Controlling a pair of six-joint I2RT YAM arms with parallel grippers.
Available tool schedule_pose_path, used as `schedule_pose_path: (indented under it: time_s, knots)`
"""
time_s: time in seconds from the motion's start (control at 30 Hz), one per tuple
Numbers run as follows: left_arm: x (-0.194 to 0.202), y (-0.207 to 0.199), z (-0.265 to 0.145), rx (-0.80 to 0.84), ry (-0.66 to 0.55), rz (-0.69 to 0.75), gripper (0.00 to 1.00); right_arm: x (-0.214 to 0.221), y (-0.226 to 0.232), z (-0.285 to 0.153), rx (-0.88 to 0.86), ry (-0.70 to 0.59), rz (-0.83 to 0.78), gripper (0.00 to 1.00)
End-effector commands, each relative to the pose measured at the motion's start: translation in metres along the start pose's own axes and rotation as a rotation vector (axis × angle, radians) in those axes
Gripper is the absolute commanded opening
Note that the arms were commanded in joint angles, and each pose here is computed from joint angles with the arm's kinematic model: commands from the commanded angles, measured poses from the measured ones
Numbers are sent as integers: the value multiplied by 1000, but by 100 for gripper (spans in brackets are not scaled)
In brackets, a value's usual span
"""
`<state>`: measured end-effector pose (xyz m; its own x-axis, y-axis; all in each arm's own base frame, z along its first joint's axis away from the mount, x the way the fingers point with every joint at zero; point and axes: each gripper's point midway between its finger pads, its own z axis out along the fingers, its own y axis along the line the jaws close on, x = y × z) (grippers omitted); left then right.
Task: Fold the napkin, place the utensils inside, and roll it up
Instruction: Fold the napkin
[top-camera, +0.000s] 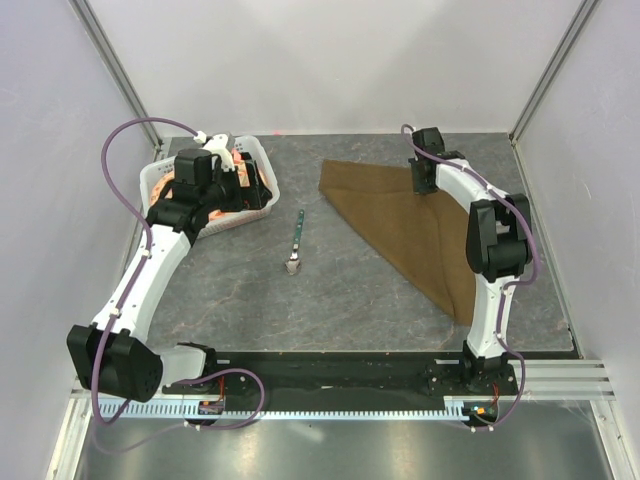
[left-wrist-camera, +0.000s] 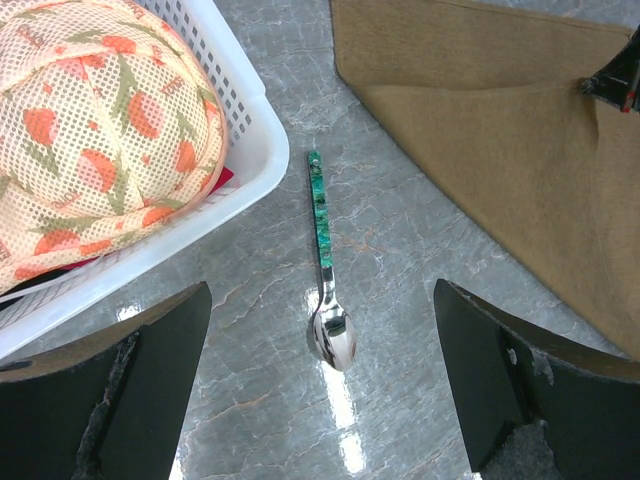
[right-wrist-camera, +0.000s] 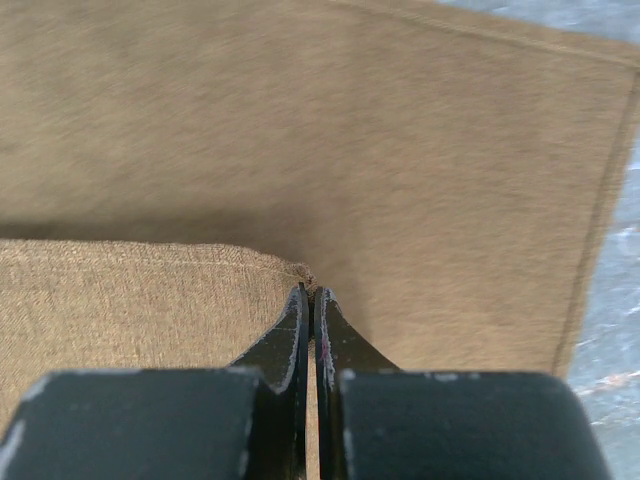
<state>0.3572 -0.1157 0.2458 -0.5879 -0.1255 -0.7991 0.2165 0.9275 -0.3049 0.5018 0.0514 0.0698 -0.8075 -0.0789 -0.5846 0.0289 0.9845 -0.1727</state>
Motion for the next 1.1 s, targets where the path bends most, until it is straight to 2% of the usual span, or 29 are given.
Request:
schedule_pose_path:
  time_s: [0.0, 0.63, 1.07]
  knots:
    - [-6, -4, 4, 30, -20, -7, 100, -15, -28, 11, 77, -13, 9, 0]
    - [-1, -1, 11, 22, -1, -10, 100, -37, -85, 55, 127, -25, 135, 0]
    - [3, 0, 15, 27, 16, -15, 100, -70, -99, 41, 142, -95, 149, 0]
